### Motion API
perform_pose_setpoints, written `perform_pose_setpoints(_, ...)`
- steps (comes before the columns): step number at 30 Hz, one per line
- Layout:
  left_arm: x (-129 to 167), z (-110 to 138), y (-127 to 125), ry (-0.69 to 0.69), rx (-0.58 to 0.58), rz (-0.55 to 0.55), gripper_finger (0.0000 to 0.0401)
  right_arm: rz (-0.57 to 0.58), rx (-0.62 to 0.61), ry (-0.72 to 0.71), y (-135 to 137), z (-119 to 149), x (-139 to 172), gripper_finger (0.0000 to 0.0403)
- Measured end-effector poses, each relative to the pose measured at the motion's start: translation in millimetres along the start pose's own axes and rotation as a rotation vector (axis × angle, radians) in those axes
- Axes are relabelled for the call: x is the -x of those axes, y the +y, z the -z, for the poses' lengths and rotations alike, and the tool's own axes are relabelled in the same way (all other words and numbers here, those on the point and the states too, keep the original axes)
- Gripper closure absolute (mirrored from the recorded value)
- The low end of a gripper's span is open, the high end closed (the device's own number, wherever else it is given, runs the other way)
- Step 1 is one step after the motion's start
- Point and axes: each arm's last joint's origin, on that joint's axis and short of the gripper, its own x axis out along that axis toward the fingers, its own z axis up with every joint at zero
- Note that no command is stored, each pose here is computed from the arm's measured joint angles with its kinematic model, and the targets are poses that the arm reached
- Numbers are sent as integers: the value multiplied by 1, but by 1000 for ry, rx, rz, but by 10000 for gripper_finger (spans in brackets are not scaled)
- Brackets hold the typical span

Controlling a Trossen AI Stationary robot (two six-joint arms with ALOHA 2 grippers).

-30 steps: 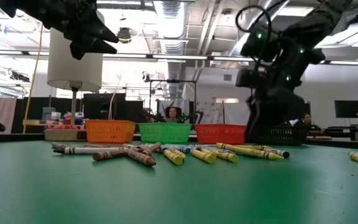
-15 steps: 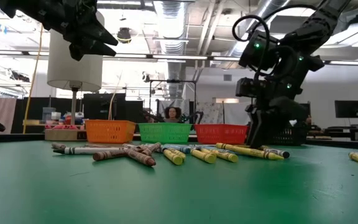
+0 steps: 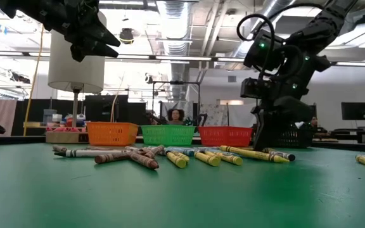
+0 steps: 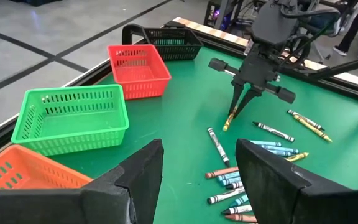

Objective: Sort crayons
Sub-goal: Put the yellow/green crayon into the black bin

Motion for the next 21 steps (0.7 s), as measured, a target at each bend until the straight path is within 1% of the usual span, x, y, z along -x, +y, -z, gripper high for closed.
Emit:
perform_pose_setpoints(3,0,0,0,-3,1,-8,209,32,-10,-30,-3,-1,13,399)
perform_pose_setpoints(5,0,0,1,-6,1,-18,209,72,-30,-97,-9,-5,28,399)
perform_pose_setpoints(7,0,0,1,-9,2,-23,209,129,-67,-172,-18,-10,46,399)
perform_pose_setpoints(10,0,0,1,-9,2,-22,209,219,-148,-249,-32,-9,71,400)
perform_pose_setpoints(12,0,-1,1,-9,2,-23,209,316,-224,-312,-43,-7,89,400)
perform_pose_setpoints(15,0,-1,1,-10,2,-24,209,479,-349,-359,-58,1,113,400)
perform_pose_setpoints(19,0,-1,1,-11,-1,-24,209,678,-517,-355,-74,18,134,400)
perform_pose_setpoints(21,0,-1,2,-14,0,-28,209,737,-589,-326,-81,26,139,400)
